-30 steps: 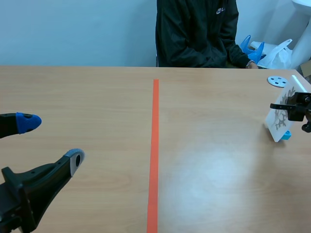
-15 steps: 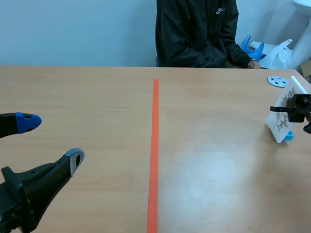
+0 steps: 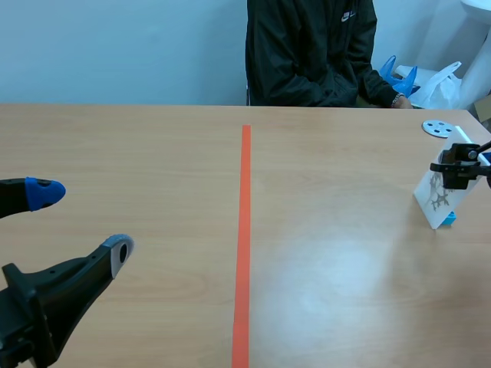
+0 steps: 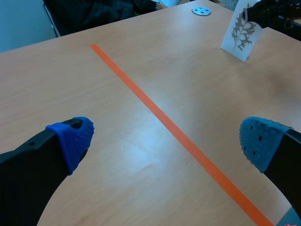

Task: Sort the leaf by its shape. The table is split by an orange tape line. A compound leaf with several leaflets goes to the left side, a simple leaf with one blade goes to the right side. Return to the home posture when a red brick is placed on the table.

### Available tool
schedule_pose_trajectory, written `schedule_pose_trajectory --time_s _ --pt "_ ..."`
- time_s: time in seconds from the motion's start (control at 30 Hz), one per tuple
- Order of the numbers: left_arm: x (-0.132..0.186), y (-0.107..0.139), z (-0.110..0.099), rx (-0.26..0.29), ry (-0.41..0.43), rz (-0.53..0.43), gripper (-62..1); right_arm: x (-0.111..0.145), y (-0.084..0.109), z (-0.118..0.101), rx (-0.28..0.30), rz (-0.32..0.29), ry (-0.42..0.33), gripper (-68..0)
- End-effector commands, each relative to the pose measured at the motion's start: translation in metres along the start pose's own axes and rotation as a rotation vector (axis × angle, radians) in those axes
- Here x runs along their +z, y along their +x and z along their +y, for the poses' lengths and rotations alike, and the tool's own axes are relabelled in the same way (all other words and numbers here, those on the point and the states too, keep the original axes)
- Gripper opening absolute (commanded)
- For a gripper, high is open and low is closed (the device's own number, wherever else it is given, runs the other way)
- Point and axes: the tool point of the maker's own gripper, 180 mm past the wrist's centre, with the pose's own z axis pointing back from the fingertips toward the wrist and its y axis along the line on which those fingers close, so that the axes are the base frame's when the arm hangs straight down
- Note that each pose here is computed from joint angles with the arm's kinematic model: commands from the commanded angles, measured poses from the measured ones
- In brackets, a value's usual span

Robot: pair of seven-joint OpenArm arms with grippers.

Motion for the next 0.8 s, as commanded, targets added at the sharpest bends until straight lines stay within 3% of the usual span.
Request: schedule_pose_trajectory --time_s 0.0,0.2,0.47,0.63,0.77 --pt "-0.002 0.012 -0.004 0.002 -0.010 -0.046 1.4 0.003 0.036 -0.014 0.041 -0.073 -0.018 -32.0" --pt "-0.002 0.012 -0.004 0.002 -0.010 -0.046 1.4 0.010 0.062 -0.013 0.082 -0.093 0.025 -25.3" --pt "-0.002 0.012 -0.004 0.002 -0.010 -0.045 1.4 0.036 0.090 -0.001 0.041 -0.129 0.135 -21.5" --pt "-0.002 0.012 -0.004 0.002 -0.010 -0.045 1.4 0.066 0.086 0.016 0.070 -0.131 0.219 -21.4" --pt "-0.002 0.012 -0.004 0.002 -0.010 -0.045 1.4 0.091 0.074 0.038 0.098 -0.124 0.287 -17.3"
